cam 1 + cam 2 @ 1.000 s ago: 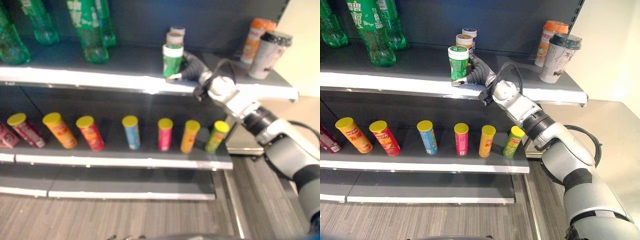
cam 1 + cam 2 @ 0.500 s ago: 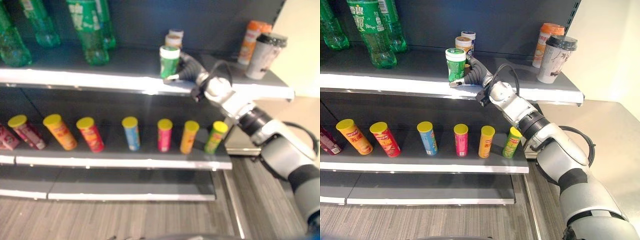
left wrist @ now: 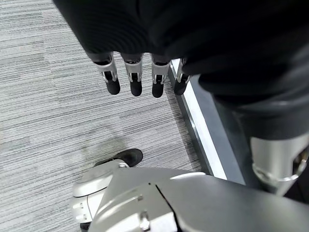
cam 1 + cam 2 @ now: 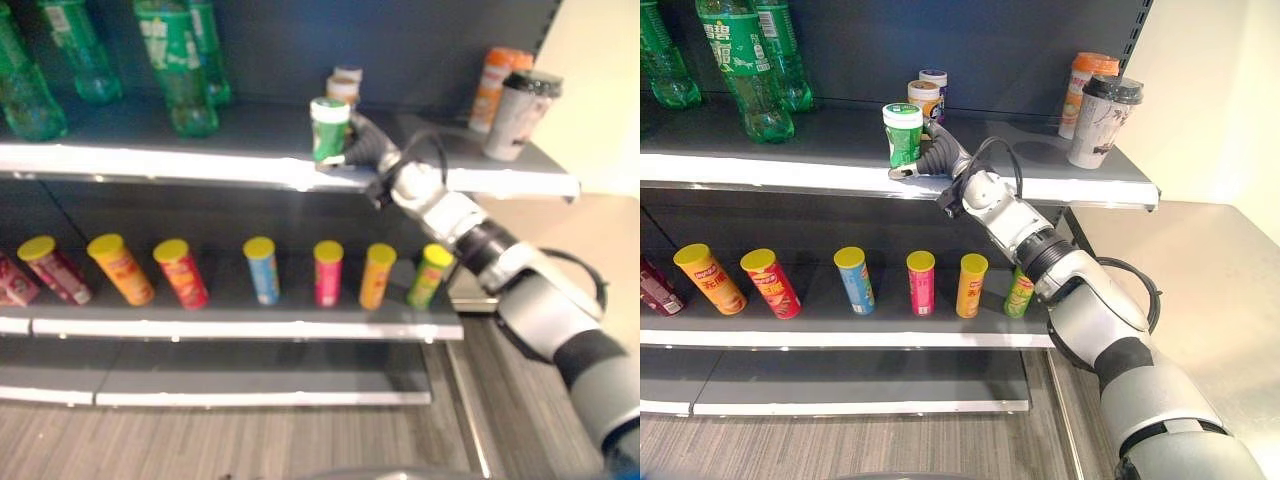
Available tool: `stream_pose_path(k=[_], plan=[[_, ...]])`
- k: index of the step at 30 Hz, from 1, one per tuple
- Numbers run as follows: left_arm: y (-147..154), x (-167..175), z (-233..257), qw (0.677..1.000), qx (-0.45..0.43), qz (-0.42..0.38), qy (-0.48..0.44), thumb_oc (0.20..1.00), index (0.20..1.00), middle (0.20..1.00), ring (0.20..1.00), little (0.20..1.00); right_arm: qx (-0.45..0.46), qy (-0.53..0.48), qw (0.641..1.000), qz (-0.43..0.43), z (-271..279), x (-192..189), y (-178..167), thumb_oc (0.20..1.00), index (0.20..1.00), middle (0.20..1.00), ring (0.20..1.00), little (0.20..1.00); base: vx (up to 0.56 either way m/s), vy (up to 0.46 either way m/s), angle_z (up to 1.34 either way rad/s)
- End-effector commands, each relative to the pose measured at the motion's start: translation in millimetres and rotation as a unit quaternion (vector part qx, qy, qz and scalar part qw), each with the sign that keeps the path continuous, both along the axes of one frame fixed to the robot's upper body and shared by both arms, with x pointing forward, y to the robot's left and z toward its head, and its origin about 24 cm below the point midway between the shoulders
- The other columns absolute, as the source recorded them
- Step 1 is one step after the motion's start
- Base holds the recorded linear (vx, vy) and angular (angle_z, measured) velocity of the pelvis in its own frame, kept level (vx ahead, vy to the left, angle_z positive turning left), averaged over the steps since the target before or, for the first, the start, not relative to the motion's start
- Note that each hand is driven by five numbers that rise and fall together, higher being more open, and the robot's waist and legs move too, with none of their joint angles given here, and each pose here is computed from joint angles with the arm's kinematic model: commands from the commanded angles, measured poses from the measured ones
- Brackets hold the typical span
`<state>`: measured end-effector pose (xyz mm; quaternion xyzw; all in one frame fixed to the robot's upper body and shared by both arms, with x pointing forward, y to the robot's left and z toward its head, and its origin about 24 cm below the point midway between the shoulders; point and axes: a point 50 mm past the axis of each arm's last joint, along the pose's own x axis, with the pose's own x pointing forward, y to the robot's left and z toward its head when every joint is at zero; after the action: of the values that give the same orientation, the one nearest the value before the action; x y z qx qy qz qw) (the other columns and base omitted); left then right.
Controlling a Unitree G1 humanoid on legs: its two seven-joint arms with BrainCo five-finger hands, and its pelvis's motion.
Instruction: Put the goods on the table back onto the shelves and tidy them up.
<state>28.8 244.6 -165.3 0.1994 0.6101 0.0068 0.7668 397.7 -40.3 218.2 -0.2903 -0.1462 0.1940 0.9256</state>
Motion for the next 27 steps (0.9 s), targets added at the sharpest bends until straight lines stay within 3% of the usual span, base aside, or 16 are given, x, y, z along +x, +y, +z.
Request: stream_pose_path(k=[1,27], plan=[[15.6,13.7,3.7,0.999,0.036,-0.040,0.007,1.000,1.000,1.000,1.000,1.000,-0.004,-0.056,0.997,-0.043,46.3,10.6,-5.2,1.000,1.000,1.000,1.000,1.000,0.00,0.000,0.00],[20.2,13.0,4.7,0.999,0.043,-0.029,0.011,1.000,1.000,1.000,1.000,1.000,-0.012,-0.078,0.994,-0.069,60.4,13.0,-24.1,1.000,1.000,1.000,1.000,1.000,0.00,0.000,0.00]])
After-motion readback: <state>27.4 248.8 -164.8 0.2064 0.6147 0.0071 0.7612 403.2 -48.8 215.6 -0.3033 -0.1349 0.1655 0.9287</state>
